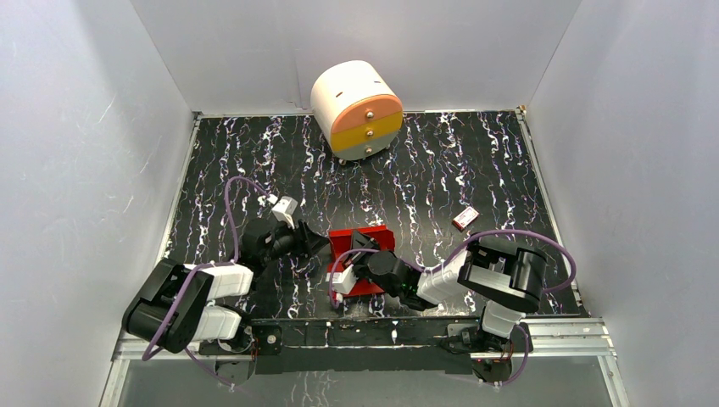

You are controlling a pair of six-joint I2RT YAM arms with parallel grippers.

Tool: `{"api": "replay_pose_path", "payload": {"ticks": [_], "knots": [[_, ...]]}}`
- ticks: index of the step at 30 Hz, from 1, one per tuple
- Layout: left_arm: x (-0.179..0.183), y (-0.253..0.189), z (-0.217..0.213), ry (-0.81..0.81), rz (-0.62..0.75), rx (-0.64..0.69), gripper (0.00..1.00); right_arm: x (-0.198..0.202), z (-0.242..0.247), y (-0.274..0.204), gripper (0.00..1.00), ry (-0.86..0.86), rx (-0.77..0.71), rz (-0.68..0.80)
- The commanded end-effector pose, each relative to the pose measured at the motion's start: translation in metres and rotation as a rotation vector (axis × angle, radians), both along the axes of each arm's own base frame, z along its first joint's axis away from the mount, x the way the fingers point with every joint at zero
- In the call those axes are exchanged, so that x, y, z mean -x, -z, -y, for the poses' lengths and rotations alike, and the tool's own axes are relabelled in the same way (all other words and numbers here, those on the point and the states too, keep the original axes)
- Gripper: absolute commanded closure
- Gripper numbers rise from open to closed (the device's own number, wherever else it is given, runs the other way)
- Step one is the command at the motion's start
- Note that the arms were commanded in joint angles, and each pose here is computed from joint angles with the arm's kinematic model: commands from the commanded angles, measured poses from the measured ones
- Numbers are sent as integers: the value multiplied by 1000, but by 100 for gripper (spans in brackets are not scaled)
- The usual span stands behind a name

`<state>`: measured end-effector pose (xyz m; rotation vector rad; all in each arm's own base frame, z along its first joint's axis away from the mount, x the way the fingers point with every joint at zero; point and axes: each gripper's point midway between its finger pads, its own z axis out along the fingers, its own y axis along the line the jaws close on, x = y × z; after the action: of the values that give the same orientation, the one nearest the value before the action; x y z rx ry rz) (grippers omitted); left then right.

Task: Fold the paper box

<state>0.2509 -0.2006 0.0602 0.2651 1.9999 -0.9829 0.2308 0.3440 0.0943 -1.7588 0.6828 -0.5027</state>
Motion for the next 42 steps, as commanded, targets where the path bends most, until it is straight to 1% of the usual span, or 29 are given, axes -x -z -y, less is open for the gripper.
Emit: {"api": "replay_pose_path", "payload": {"ticks": [1,16,25,28,37,42], "knots": [[0,-26,18,94,108,35,55,5,-11,-1,100,-49,1,-8],[14,-31,25,181,147,51,52,5,-10,-1,100,-45,2,-9],[16,-30,28,200,134,56,51,3,-9,-8,100,-41,-11,3],[15,-29,29,197,134,52,52,4,-10,-8,100,-44,-12,3],[5,-22,29,157,123,26,60,4,-12,-7,100,-50,-13,-6],[-2,-17,26,104,129,-8,61,5,-14,-9,100,-56,-16,-13]]}}
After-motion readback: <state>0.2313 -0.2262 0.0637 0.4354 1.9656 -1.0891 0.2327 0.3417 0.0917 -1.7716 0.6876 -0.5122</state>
